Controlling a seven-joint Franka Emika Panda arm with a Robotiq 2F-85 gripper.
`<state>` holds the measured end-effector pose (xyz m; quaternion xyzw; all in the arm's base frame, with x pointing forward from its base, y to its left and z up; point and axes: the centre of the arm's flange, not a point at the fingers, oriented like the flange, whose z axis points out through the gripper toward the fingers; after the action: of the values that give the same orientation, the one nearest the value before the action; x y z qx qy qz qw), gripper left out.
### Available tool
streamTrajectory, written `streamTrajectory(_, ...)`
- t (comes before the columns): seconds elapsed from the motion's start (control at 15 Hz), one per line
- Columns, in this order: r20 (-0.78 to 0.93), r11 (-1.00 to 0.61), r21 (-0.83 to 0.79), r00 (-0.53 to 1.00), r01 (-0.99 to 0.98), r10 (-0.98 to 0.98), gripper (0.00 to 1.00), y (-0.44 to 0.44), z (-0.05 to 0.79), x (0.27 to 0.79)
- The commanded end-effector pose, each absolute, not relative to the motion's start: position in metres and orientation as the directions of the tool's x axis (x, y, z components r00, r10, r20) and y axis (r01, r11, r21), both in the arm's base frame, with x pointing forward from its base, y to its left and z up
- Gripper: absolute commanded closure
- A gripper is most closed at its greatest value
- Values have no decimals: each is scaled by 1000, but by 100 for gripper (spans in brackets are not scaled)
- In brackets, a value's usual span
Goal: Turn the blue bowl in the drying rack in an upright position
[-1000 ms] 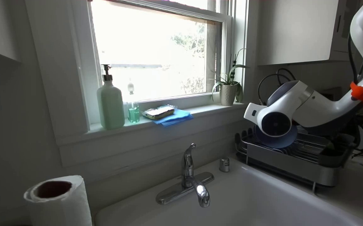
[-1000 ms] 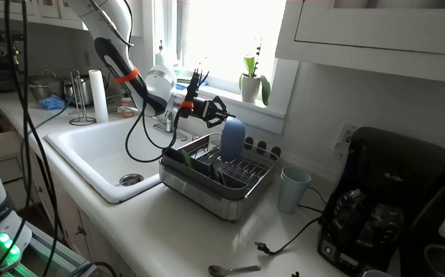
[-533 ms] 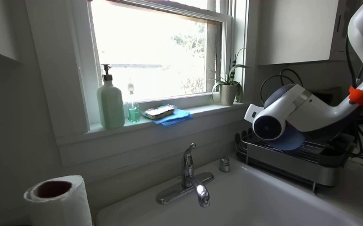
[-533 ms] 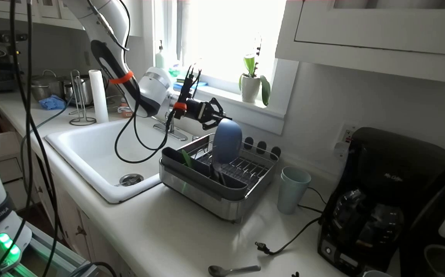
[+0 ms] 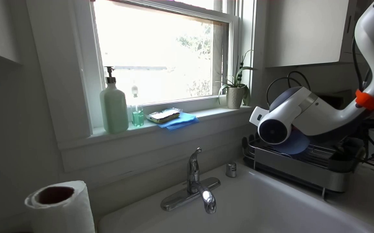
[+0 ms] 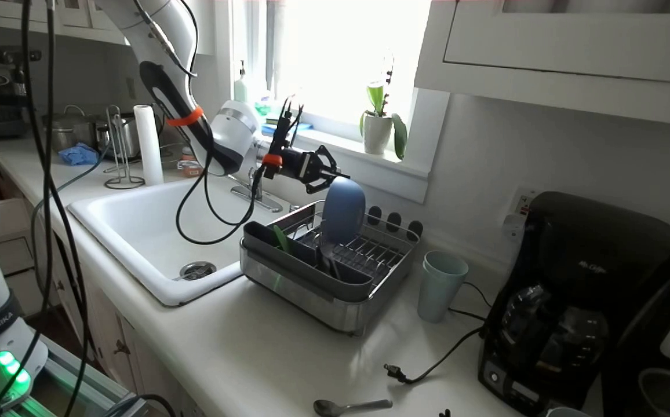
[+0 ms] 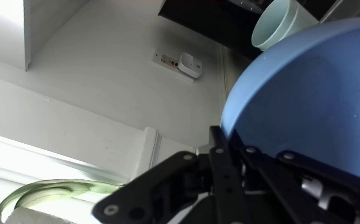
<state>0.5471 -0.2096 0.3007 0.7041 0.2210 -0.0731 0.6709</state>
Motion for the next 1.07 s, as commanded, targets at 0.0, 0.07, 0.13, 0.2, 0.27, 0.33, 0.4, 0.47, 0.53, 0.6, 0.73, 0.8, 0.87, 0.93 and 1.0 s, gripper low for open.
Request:
streamTrajectory(0.0, -380, 31, 923, 898, 383, 220, 99, -222, 299, 559)
streamTrajectory(0.07, -378, 38, 925, 899, 379, 220, 99, -224, 297, 561)
streamTrajectory(0.13, -378, 45, 925, 899, 377, 220, 99, -226, 297, 563)
streamTrajectory(0.2, -375, 54, 926, 901, 373, 219, 99, -228, 297, 565)
streamTrajectory(0.27, -381, 62, 924, 898, 376, 220, 99, -229, 296, 565)
streamTrajectory(0.33, -389, 76, 921, 894, 382, 222, 99, -230, 294, 566)
streamTrajectory(0.4, -395, 87, 919, 891, 386, 222, 99, -231, 293, 566)
streamTrajectory(0.47, -400, 92, 916, 889, 390, 220, 99, -238, 294, 567)
streamTrajectory(0.53, -404, 97, 915, 888, 392, 219, 99, -241, 293, 567)
streamTrajectory(0.6, -411, 105, 912, 885, 397, 218, 99, -243, 292, 567)
streamTrajectory(0.73, -421, 111, 907, 881, 406, 214, 99, -248, 290, 566)
streamTrajectory(0.8, -423, 110, 906, 881, 409, 210, 99, -249, 289, 564)
streamTrajectory(0.87, -428, 104, 904, 879, 415, 209, 99, -249, 287, 563)
streamTrajectory(0.93, -426, 93, 905, 880, 416, 208, 99, -248, 285, 562)
streamTrajectory(1.0, -425, 88, 905, 881, 416, 209, 99, -247, 284, 562)
